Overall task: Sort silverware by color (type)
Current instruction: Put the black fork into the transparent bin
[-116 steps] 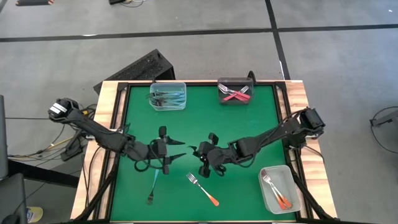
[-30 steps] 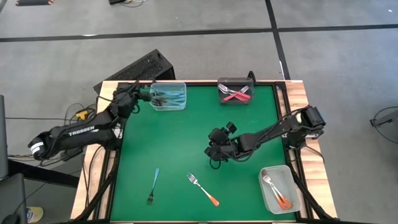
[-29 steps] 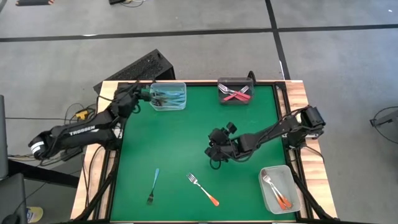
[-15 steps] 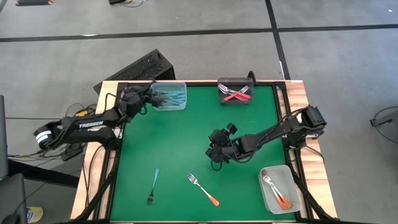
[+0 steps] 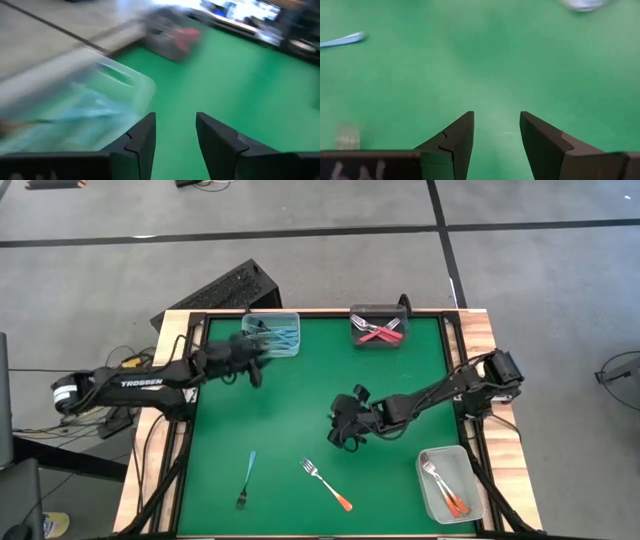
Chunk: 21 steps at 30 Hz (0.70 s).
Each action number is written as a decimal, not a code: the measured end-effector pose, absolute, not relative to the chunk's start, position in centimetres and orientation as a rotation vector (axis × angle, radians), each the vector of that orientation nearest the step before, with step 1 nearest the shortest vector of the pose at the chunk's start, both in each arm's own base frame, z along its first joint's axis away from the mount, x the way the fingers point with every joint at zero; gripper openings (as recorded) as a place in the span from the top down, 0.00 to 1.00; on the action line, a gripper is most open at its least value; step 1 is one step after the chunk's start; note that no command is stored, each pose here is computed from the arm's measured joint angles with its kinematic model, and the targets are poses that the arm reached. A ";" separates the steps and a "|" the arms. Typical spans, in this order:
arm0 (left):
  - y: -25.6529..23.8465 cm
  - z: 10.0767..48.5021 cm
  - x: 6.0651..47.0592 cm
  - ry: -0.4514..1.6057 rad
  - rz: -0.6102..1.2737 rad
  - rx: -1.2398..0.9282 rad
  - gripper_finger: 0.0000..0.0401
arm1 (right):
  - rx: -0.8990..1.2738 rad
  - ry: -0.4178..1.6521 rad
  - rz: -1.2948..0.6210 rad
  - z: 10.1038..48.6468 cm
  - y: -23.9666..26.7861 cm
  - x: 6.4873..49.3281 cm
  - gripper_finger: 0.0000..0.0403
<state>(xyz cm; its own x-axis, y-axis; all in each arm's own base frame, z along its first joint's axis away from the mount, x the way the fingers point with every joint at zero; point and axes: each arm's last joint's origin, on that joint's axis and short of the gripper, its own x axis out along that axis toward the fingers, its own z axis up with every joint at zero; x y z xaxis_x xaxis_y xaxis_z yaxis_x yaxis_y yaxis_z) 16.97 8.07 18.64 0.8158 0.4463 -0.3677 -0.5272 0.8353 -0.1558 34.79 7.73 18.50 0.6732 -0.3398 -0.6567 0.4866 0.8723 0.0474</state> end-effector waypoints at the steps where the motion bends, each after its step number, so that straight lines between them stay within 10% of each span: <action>1: 7.2 18.5 17.3 0.346 0.477 -0.268 0.69 | 0.236 0.687 -0.434 18.5 7.9 35.0 0.54; 9: -3.6 17.3 17.8 0.537 0.032 -0.391 0.77 | 0.238 0.685 -0.373 18.6 9.0 34.9 0.54; 21: -14.3 16.4 13.4 0.620 -0.029 -0.552 0.77 | 0.269 0.667 -0.346 18.8 10.9 34.4 0.54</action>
